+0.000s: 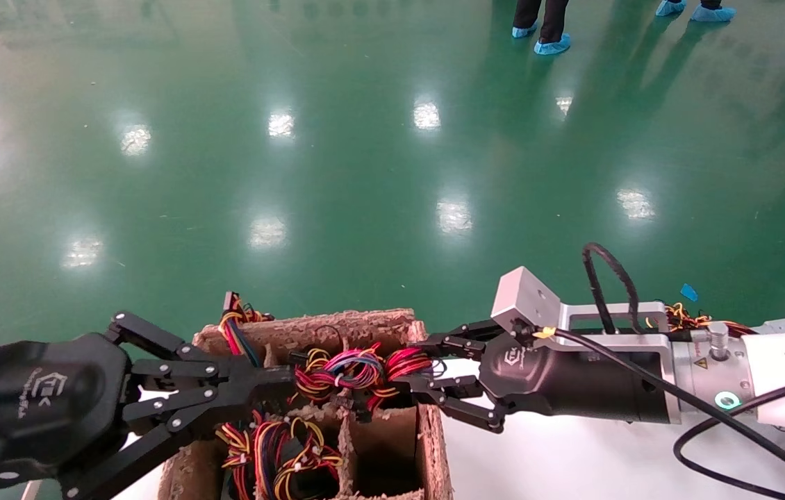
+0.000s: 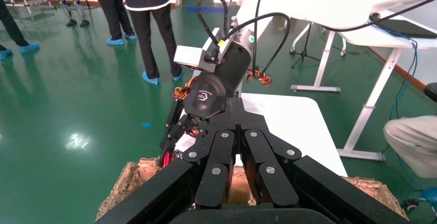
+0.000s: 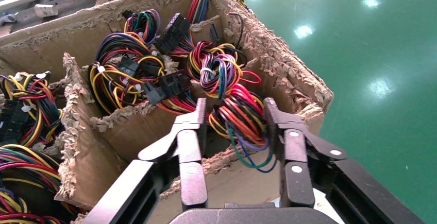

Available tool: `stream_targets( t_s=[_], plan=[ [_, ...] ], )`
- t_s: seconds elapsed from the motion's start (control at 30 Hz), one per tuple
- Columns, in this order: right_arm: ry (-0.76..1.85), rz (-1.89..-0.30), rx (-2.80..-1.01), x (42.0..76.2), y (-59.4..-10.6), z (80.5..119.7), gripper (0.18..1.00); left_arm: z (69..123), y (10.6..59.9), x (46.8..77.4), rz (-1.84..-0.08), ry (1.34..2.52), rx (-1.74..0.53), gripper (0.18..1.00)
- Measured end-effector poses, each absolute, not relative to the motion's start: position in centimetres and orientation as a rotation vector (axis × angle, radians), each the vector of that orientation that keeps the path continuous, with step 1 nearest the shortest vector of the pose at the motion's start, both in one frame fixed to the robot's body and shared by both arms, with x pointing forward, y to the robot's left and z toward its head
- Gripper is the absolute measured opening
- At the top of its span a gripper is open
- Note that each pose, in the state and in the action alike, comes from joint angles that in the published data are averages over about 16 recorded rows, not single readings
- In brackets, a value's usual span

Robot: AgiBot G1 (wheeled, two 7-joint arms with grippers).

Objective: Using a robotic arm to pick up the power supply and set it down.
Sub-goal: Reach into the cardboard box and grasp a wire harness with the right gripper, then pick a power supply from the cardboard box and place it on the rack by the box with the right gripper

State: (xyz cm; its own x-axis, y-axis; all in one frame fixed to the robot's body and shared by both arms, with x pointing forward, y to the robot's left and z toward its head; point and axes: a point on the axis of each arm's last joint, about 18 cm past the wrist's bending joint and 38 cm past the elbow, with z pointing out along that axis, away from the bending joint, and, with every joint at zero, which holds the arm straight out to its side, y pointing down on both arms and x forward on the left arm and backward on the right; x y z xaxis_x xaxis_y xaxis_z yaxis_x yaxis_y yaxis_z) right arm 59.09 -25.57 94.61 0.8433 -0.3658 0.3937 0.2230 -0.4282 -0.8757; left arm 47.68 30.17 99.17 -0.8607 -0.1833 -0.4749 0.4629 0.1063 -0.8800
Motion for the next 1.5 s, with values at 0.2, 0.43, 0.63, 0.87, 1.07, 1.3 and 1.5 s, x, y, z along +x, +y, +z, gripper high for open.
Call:
stream_targets(
  t_s=[0.2, 0.43, 0.63, 0.87, 1.07, 1.3, 1.5],
  plan=[
    [0.113, -0.668, -1.906, 59.2, -25.7, 94.5, 0.433, 99.2, 30.2, 47.7, -1.805, 1.918, 0.272, 0.194],
    [0.116, -0.669, -1.900, 59.2, -25.7, 94.7, 0.305, 99.2, 30.2, 47.7, -1.805, 1.918, 0.272, 0.191],
    [0.109, -0.649, -1.874, 58.7, -25.9, 95.3, 0.245, 99.2, 30.2, 47.7, -1.805, 1.918, 0.272, 0.191],
    [0.069, -0.587, -1.800, 57.0, -26.3, 97.1, 0.218, 99.2, 30.2, 47.7, -1.805, 1.918, 0.272, 0.191],
    [0.017, -0.508, -1.690, 55.0, -27.1, 99.4, 0.213, 99.2, 30.2, 47.7, -1.805, 1.918, 0.272, 0.191],
    [-0.037, -0.445, -1.517, 53.2, -28.8, 102.7, 0.212, 99.2, 30.2, 47.7, -1.805, 1.918, 0.272, 0.191],
    [-0.058, -0.450, -1.352, 52.6, -30.8, 105.7, 0.212, 99.2, 30.2, 47.7, -1.805, 1.918, 0.272, 0.191]
  ],
)
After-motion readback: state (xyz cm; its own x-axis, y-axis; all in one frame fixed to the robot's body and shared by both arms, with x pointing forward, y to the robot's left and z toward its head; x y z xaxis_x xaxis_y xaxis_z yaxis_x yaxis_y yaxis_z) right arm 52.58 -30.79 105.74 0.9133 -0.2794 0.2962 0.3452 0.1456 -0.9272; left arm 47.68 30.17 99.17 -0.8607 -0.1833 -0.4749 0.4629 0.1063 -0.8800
